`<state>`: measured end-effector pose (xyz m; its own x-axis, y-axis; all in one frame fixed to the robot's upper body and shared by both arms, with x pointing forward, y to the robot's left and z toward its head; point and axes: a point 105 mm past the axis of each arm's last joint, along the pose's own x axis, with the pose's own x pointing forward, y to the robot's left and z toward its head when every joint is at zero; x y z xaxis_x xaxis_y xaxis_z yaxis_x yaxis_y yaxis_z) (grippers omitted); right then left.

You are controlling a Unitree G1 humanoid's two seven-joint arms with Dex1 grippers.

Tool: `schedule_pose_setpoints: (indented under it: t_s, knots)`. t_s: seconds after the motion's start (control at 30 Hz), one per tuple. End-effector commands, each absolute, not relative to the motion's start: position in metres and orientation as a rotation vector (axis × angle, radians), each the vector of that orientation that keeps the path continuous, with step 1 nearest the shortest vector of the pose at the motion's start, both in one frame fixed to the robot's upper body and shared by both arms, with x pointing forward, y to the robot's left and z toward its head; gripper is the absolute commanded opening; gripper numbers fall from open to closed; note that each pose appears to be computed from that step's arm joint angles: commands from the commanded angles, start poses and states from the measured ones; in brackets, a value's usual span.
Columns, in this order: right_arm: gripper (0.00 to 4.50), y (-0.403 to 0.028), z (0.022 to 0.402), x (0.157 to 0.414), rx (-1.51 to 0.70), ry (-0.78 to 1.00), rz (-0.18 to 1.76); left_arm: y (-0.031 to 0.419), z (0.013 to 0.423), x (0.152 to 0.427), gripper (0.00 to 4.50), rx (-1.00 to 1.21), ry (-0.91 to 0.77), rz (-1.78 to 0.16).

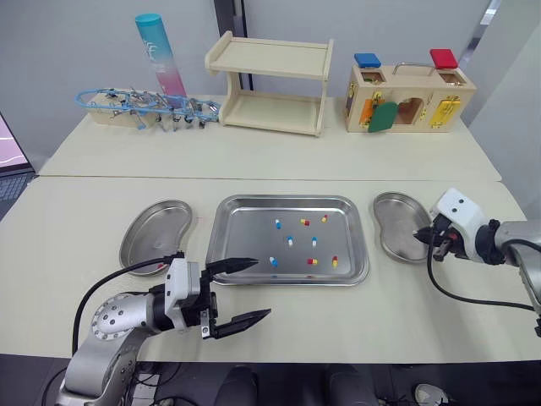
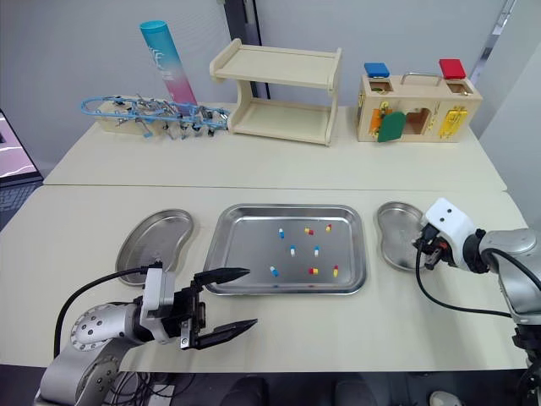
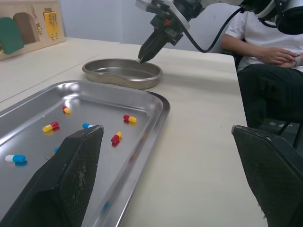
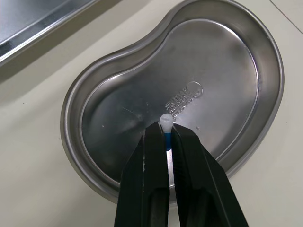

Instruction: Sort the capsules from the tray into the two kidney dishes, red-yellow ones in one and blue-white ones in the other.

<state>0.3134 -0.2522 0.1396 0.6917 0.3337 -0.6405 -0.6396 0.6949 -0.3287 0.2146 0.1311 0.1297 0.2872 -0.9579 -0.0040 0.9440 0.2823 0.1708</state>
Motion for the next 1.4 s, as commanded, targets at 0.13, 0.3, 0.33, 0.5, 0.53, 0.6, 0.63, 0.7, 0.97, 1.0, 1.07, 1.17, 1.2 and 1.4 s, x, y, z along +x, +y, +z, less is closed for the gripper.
schedule_pose_setpoints:
  t_s: [0.13, 0.3, 0.33, 0.5, 0.53, 0.6, 0.63, 0.7, 0.97, 1.0, 1.07, 1.17, 1.2, 1.4]
  knots:
    - [2.10, -0.256, 0.153, 0.314, -0.581, 0.543, 0.562, 0.128, 0.139, 0.212, 4.50, 0.144, -0.146, -1.283]
    - [3.71, -0.252, 0.163, 0.313, -0.615, 0.474, 0.607, 0.134, 0.139, 0.216, 4.50, 0.144, -0.128, -1.231]
    - [4.02, -0.251, 0.165, 0.311, -0.619, 0.460, 0.622, 0.136, 0.139, 0.218, 4.50, 0.142, -0.125, -1.210]
    - [4.02, -0.252, 0.170, 0.296, -0.666, 0.310, 0.714, 0.176, 0.132, 0.236, 4.50, 0.178, -0.018, -0.942]
    - [4.02, -0.254, 0.169, 0.293, -0.670, 0.301, 0.724, 0.183, 0.131, 0.238, 4.50, 0.176, 0.000, -0.898]
    - [4.02, -0.264, 0.165, 0.278, -0.662, 0.318, 0.762, 0.222, 0.131, 0.244, 4.50, 0.220, 0.020, -0.719]
    - [4.02, -0.269, 0.165, 0.272, -0.659, 0.322, 0.772, 0.244, 0.130, 0.245, 4.50, 0.241, 0.046, -0.638]
    - [4.02, -0.281, 0.165, 0.262, -0.678, 0.327, 0.783, 0.287, 0.131, 0.243, 4.50, 0.271, 0.086, -0.491]
    - [4.02, -0.328, 0.144, 0.240, -0.736, 0.422, 0.784, 0.396, 0.132, 0.194, 4.50, 0.352, 0.232, -0.229]
    - [4.02, -0.331, 0.142, 0.239, -0.732, 0.422, 0.780, 0.400, 0.130, 0.190, 4.50, 0.349, 0.248, -0.226]
    - [4.20, -0.337, 0.138, 0.236, -0.724, 0.428, 0.775, 0.411, 0.124, 0.179, 4.50, 0.337, 0.289, -0.209]
    - [4.49, -0.343, 0.135, 0.235, -0.704, 0.429, 0.751, 0.419, 0.120, 0.170, 4.50, 0.331, 0.319, -0.184]
    - [4.49, -0.343, 0.133, 0.233, -0.694, 0.435, 0.759, 0.420, 0.121, 0.170, 4.50, 0.332, 0.318, -0.182]
    - [4.49, -0.338, 0.126, 0.225, -0.665, 0.451, 0.794, 0.412, 0.129, 0.177, 4.50, 0.336, 0.287, -0.209]
